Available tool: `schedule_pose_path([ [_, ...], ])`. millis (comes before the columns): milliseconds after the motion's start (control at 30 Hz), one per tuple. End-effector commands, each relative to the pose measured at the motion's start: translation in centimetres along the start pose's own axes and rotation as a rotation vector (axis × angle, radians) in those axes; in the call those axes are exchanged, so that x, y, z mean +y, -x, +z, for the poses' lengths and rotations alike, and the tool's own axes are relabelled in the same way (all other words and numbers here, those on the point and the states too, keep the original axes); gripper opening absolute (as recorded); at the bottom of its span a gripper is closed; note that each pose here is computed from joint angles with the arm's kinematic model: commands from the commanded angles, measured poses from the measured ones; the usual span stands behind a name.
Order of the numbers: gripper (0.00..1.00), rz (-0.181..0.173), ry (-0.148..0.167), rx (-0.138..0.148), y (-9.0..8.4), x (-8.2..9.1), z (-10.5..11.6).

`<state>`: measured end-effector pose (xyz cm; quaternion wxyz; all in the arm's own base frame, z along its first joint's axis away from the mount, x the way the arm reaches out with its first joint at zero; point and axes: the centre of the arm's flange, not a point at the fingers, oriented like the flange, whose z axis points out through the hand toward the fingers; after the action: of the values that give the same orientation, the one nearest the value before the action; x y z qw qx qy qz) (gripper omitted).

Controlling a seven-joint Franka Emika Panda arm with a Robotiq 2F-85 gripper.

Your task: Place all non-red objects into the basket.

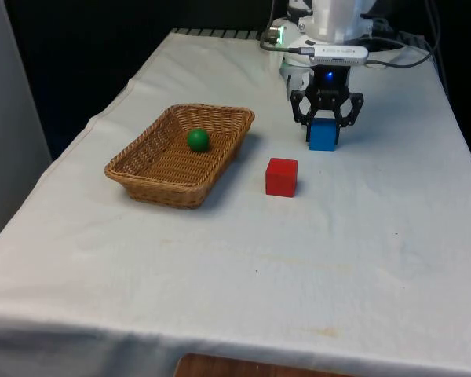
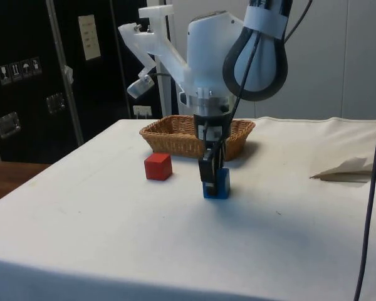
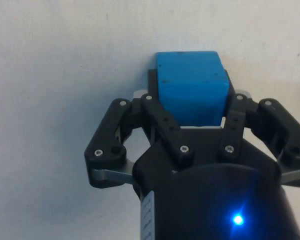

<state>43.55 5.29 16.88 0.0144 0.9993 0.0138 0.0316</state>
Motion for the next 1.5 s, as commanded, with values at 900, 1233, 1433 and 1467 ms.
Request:
schedule_pose_path([
  [900,0.03,0.060,-0.050,0.042,-1.7,0.7,-7.7],
  [1233,0.03,0.093,-0.066,0.047,-2.9,2.0,-11.0],
  [1433,0.03,0.108,-0.072,0.053,-3.5,2.8,-12.3],
  [1467,0.03,0.112,-0.074,0.055,-3.8,3.2,-12.8],
])
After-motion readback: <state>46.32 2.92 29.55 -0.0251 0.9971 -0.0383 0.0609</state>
